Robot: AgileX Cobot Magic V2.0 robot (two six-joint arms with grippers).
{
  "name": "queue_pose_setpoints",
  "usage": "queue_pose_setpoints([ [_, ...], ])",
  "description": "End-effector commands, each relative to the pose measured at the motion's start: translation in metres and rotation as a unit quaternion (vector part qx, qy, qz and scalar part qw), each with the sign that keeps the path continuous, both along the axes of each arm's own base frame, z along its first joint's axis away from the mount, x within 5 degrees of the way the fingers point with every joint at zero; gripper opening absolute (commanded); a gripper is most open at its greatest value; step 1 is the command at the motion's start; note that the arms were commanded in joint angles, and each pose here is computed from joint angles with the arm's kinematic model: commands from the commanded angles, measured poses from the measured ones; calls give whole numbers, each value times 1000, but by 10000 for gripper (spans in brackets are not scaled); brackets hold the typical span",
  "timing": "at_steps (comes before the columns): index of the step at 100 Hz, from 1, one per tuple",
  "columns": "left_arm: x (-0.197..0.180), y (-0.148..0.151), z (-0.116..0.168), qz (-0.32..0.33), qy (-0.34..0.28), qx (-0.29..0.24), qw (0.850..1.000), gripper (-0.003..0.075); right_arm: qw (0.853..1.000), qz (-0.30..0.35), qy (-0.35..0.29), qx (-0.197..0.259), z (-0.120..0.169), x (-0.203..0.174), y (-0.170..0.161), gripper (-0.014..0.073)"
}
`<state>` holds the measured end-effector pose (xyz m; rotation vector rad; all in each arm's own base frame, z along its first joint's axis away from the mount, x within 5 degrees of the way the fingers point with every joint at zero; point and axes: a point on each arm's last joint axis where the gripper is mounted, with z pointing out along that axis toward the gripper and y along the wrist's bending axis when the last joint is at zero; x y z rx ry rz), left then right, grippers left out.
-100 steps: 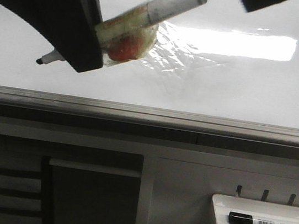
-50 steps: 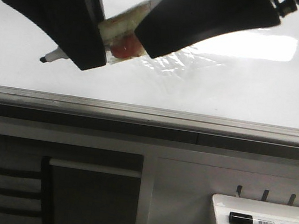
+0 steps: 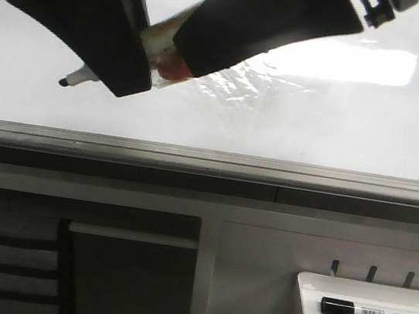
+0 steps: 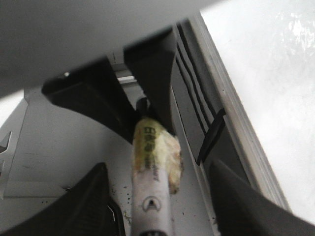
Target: Write number 7 on whiteboard
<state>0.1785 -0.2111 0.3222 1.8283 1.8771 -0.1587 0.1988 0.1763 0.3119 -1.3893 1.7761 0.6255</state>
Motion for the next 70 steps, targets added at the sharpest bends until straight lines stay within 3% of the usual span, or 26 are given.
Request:
queue_pose_setpoints([
  [1,-3,-1,21,-1,-31,-44,999,58,999,-12,-19,33,16,2,2,384],
  [53,-3,-1,21,-1,-31,-44,999,58,999,-11,-22,49,25,3,4,382],
  [70,-3,-1,21,-1,-31,-44,999,58,999,-3,-25,38,24,2,3,315],
])
